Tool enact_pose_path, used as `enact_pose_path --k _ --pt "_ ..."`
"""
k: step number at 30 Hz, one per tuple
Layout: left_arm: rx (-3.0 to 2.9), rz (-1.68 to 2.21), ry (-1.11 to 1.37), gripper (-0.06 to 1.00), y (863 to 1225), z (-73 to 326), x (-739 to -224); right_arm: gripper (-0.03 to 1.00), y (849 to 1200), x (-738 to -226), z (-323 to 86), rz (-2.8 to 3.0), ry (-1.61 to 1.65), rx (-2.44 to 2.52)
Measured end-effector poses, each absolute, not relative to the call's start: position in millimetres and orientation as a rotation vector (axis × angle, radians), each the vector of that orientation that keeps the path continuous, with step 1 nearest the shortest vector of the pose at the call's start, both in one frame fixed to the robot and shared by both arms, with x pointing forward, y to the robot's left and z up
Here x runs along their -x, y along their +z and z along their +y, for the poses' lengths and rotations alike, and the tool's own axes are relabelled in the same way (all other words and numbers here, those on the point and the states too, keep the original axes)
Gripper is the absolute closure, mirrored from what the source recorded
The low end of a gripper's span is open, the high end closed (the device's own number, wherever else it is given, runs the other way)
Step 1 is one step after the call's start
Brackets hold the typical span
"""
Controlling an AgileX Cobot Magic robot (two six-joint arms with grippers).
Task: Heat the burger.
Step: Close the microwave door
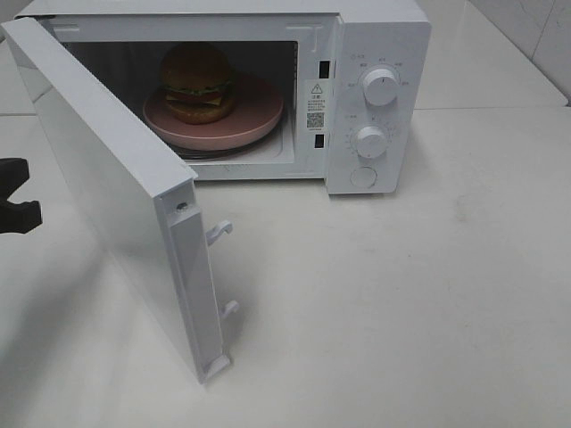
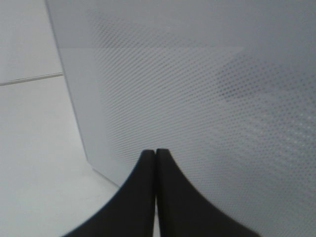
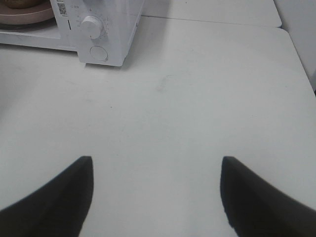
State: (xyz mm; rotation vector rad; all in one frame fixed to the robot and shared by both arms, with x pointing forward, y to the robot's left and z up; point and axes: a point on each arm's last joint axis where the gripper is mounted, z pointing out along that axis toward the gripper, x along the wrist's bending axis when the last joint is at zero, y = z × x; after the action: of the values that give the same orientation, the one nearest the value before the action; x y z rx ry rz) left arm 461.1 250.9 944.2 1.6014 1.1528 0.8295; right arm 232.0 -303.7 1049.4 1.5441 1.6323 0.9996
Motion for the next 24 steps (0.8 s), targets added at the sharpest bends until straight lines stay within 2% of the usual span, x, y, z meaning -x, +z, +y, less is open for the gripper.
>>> enact_pose_path --k 24 --pt "-1.570 1.079 0.746 0.94 943 191 -506 0.27 1049 -232 -304 1.632 1.000 -1.544"
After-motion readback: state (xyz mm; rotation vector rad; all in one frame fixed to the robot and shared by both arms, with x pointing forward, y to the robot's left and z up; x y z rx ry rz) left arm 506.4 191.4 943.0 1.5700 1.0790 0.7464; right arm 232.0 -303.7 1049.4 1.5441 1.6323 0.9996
